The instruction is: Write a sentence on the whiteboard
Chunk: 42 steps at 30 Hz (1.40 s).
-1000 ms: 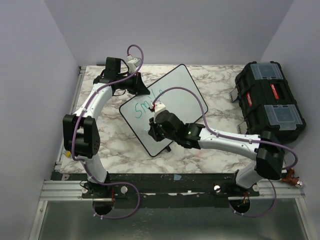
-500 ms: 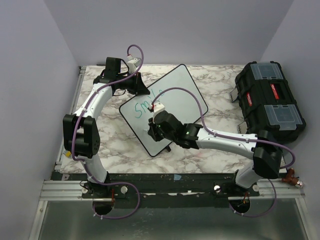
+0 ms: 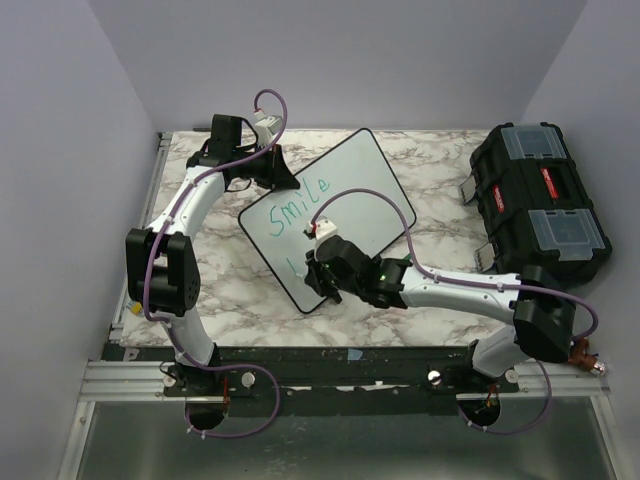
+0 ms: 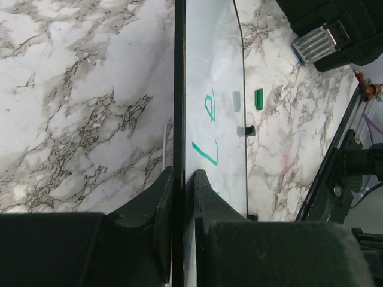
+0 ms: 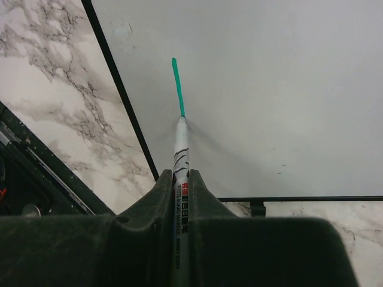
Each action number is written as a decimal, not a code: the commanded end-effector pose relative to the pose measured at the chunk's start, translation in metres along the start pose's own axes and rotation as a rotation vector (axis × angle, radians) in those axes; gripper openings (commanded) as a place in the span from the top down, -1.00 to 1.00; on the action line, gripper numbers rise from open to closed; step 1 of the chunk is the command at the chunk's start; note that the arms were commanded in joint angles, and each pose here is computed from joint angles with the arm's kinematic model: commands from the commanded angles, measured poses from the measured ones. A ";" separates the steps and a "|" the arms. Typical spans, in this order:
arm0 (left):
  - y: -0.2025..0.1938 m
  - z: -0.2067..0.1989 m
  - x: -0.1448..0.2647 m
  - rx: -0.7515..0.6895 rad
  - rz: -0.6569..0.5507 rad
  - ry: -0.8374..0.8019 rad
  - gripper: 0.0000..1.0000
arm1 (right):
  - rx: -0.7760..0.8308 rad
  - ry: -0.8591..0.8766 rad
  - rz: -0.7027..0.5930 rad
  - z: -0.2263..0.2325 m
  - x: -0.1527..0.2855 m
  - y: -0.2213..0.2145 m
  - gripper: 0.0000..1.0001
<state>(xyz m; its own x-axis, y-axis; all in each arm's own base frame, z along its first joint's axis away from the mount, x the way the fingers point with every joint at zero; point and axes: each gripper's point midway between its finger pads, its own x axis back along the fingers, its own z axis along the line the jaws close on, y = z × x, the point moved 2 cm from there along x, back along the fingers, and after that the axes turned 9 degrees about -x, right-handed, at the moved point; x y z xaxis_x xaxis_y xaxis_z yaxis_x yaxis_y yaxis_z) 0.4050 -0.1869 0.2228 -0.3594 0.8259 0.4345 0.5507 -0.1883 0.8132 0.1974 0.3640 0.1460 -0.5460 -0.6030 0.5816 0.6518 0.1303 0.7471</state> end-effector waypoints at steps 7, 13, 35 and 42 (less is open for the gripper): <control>-0.003 0.007 -0.005 -0.114 0.014 0.027 1.00 | -0.001 -0.033 0.057 -0.007 0.001 -0.019 0.99; -0.003 0.007 -0.005 -0.114 0.014 0.027 1.00 | -0.002 -0.054 0.025 -0.007 0.003 -0.009 0.99; -0.002 0.007 -0.005 -0.116 0.013 0.027 1.00 | -0.001 -0.095 -0.027 -0.003 -0.005 0.013 0.99; -0.003 0.007 -0.004 -0.116 0.013 0.026 1.00 | 0.001 -0.103 -0.043 -0.001 -0.006 0.020 0.99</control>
<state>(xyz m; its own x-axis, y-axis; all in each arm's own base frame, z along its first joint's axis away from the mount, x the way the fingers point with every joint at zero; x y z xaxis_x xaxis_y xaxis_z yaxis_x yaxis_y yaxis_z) 0.4051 -0.1868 0.2228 -0.3595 0.8259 0.4344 0.5489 -0.1892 0.8142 0.2045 0.3659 0.1541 -0.5886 -0.5538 0.5890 0.6457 0.1164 0.7547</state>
